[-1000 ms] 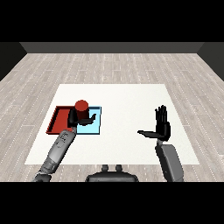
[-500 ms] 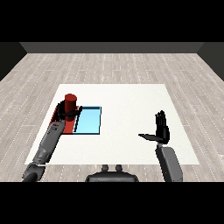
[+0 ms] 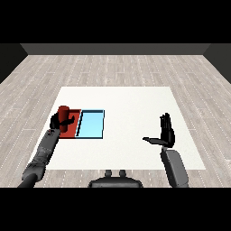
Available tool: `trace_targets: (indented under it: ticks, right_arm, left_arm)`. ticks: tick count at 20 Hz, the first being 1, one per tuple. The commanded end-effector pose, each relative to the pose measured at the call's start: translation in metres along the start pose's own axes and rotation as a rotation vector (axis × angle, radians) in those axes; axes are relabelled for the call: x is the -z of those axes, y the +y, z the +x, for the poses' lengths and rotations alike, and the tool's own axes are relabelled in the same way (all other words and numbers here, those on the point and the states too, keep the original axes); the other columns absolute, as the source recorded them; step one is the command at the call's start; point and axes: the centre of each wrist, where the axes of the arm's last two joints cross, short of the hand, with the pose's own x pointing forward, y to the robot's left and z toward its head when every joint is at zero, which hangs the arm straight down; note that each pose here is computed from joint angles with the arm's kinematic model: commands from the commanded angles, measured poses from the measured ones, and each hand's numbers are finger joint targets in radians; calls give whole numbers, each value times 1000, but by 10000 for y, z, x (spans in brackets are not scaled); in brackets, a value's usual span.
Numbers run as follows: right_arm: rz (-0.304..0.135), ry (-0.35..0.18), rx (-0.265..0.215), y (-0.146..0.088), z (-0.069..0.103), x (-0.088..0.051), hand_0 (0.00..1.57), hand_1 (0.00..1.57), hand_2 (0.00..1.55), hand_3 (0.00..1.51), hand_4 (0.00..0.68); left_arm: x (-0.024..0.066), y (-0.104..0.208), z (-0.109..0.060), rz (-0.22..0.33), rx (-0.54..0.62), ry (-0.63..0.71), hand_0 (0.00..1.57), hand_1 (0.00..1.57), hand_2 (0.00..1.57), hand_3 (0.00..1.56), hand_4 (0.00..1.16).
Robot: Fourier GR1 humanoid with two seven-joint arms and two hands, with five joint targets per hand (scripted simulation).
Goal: Pick the red can and put it in the red box
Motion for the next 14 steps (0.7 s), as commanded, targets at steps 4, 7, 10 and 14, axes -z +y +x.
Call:
trace_targets:
  ticks: [4, 7, 10, 14]
  right_arm:
    - [18, -69, -40, -33, -18, -45, 0, 0, 0, 0, 0]
    - [-1, -69, -21, 6, 1, 51, 0, 0, 0, 0, 0]
    - [-6, -85, -32, 172, -18, -31, 0, 0, 0, 0, 0]
    - [14, -95, 12, 70, 20, -58, 0, 0, 0, 0, 0]
  left_arm:
    - [-76, -234, -290, -5, 166, 204, 333, 333, 454, 328, 723]
    - [17, -122, -241, 16, 153, 281, 849, 849, 797, 0, 706]
    - [-97, -62, -486, -1, 43, 299, 1128, 1128, 1094, 0, 525]
    - [-45, 71, -493, -132, 239, 297, 0, 0, 0, 0, 654]
